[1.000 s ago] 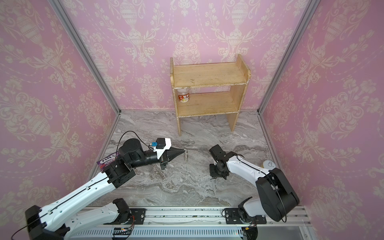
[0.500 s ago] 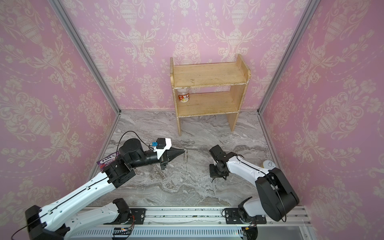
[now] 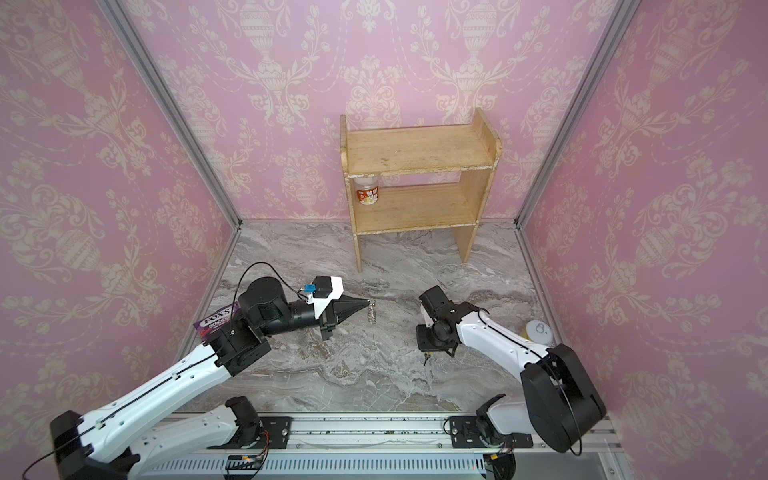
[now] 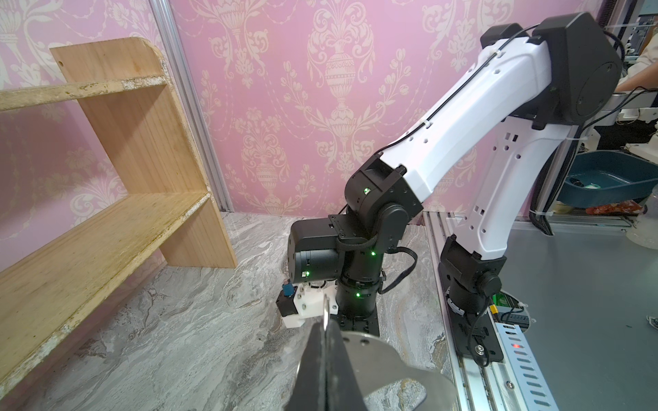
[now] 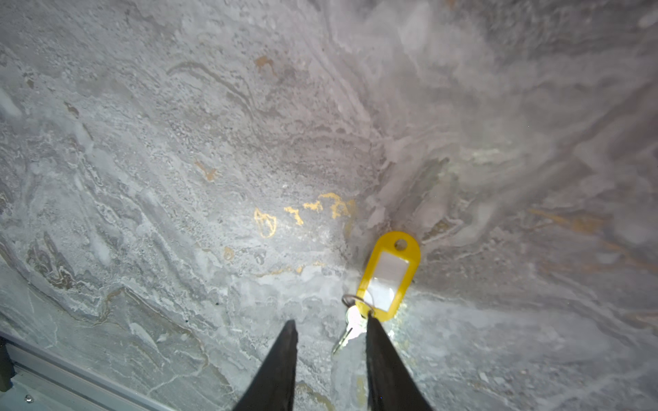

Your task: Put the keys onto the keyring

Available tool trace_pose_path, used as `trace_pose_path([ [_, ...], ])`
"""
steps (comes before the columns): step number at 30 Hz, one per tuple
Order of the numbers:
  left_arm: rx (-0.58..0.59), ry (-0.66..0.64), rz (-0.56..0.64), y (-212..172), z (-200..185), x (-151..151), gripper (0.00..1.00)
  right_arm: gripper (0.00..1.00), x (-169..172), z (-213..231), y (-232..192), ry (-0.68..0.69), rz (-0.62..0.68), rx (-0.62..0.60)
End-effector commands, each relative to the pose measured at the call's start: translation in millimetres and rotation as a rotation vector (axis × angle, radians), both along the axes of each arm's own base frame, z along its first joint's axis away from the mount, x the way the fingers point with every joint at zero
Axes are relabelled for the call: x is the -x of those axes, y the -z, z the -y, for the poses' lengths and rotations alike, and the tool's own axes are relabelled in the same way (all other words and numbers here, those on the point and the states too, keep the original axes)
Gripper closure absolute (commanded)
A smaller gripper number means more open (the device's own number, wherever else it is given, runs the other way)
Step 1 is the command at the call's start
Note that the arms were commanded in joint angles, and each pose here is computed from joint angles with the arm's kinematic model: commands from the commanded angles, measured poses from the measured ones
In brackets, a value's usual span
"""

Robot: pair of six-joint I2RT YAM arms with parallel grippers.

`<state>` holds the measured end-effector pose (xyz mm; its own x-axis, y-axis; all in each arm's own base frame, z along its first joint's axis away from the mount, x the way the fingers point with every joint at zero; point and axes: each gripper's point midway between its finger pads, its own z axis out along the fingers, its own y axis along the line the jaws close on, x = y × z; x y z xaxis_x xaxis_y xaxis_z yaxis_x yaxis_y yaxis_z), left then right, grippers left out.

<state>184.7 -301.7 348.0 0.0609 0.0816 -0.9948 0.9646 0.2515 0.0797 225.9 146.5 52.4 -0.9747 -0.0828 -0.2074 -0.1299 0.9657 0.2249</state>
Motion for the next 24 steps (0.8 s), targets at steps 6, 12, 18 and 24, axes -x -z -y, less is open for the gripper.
trace_pose_path([
  [6,0.02,-0.022,0.049,-16,-7,0,1.0,0.43,10,-3,9,-0.121,-0.036,0.002],
  [12,0.018,-0.022,0.052,-17,-7,1,1.0,0.48,13,-1,22,-0.127,-0.067,0.02],
  [18,0.017,-0.022,0.052,-17,-7,1,1.0,0.6,15,-1,28,-0.124,-0.093,0.033],
  [24,0.021,-0.019,0.054,-17,-7,1,1.0,0.61,14,4,33,-0.102,-0.109,0.072],
])
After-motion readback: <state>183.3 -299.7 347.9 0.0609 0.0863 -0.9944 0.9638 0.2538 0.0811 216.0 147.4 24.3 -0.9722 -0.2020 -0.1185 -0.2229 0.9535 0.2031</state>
